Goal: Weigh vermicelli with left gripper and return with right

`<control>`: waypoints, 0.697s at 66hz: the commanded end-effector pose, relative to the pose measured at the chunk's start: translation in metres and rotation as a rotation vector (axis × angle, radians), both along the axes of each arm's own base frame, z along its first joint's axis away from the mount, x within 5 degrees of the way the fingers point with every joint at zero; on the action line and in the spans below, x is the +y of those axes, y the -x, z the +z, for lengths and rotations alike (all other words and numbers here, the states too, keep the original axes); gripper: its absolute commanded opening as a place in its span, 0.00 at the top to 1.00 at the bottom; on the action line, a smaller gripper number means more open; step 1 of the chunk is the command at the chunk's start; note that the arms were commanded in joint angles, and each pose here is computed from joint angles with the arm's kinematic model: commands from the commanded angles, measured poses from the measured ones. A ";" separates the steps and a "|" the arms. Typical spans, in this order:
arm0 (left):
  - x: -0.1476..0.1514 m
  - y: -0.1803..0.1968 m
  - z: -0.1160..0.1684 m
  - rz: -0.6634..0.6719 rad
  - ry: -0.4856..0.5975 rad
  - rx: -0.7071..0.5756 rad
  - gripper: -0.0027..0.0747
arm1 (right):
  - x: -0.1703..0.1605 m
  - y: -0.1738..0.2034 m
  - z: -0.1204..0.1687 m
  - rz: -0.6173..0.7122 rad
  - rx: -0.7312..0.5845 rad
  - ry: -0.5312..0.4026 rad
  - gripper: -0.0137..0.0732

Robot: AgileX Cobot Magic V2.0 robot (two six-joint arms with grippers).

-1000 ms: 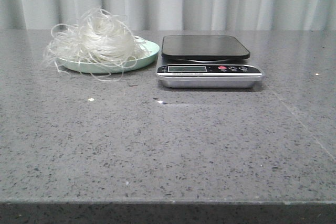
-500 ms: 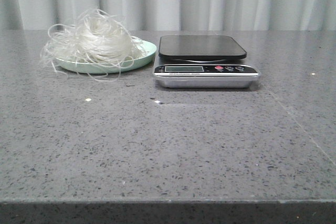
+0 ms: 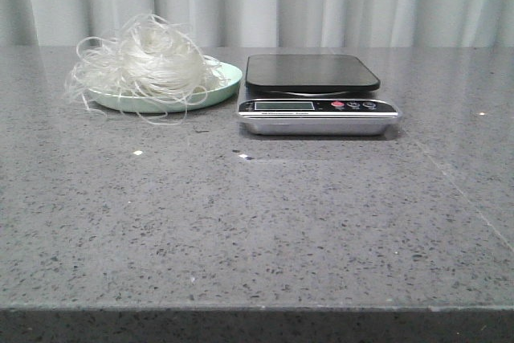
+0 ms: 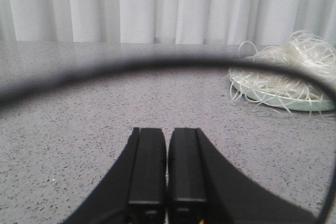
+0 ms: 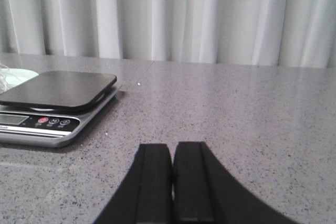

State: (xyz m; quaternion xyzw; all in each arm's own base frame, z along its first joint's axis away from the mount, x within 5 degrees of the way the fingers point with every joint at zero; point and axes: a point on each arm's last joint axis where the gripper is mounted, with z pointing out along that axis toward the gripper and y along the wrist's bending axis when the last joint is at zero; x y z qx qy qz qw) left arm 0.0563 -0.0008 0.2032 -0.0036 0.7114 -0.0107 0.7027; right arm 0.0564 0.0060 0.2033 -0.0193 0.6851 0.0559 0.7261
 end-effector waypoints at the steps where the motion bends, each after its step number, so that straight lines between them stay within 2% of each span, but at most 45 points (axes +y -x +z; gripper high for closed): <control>1: 0.001 0.002 0.006 0.007 0.008 -0.089 0.80 | -0.001 0.002 0.010 -0.013 -0.096 -0.002 0.65; 46: 0.001 0.002 0.006 0.007 0.008 -0.089 0.80 | -0.001 0.003 0.012 -0.014 -0.111 -0.003 0.65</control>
